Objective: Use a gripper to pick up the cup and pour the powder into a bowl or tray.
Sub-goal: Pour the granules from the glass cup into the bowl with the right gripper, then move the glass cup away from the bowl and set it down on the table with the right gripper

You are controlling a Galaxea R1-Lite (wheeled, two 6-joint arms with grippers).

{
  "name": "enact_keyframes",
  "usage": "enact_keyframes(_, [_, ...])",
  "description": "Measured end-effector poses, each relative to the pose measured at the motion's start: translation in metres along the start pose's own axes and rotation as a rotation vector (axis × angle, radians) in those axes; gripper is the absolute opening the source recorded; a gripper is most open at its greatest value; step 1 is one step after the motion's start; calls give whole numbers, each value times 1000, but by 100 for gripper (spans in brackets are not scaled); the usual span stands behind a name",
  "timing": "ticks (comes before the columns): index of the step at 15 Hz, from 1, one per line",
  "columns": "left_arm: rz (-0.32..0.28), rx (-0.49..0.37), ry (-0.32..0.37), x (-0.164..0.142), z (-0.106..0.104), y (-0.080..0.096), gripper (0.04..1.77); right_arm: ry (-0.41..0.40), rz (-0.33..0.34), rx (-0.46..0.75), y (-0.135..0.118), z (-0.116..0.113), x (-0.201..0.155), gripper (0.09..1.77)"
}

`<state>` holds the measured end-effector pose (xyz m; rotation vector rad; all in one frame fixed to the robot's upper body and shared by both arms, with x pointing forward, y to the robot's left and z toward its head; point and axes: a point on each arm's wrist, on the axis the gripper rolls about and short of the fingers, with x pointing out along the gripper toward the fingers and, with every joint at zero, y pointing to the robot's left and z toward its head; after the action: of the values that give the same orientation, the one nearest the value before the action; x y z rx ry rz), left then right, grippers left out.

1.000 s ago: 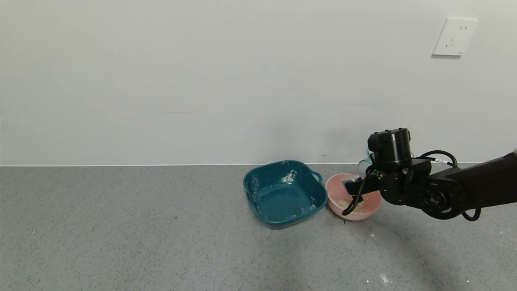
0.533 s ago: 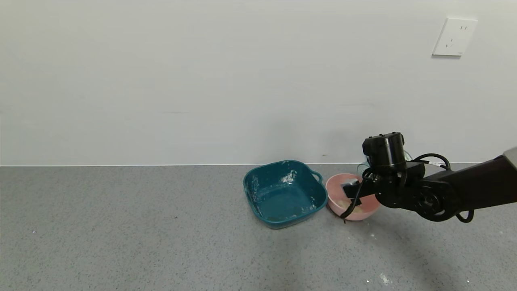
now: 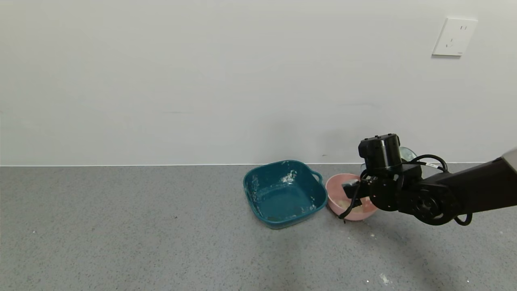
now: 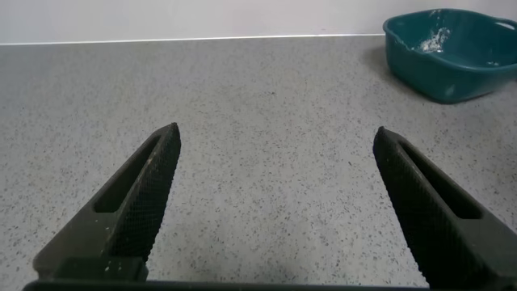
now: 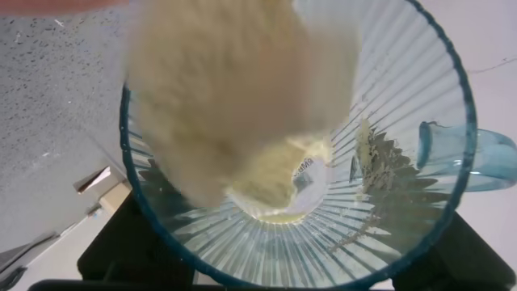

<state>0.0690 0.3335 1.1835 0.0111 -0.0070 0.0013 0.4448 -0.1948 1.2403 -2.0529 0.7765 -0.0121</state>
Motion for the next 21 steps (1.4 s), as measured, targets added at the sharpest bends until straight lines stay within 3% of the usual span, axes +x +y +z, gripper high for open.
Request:
enact_keyframes(5, [0, 0, 0, 0, 0, 0, 172, -13, -9, 61, -1, -3, 1, 134])
enact_keyframes(9, [0, 0, 0, 0, 0, 0, 172, -75, -3, 335, -1, -11, 4, 134])
enact_keyframes(15, [-1, 0, 0, 0, 0, 0, 172, -155, 37, 582, 10, -33, 9, 134])
enact_keyframes(21, [0, 0, 0, 0, 0, 0, 172, -340, 134, 984, 19, -46, 5, 134])
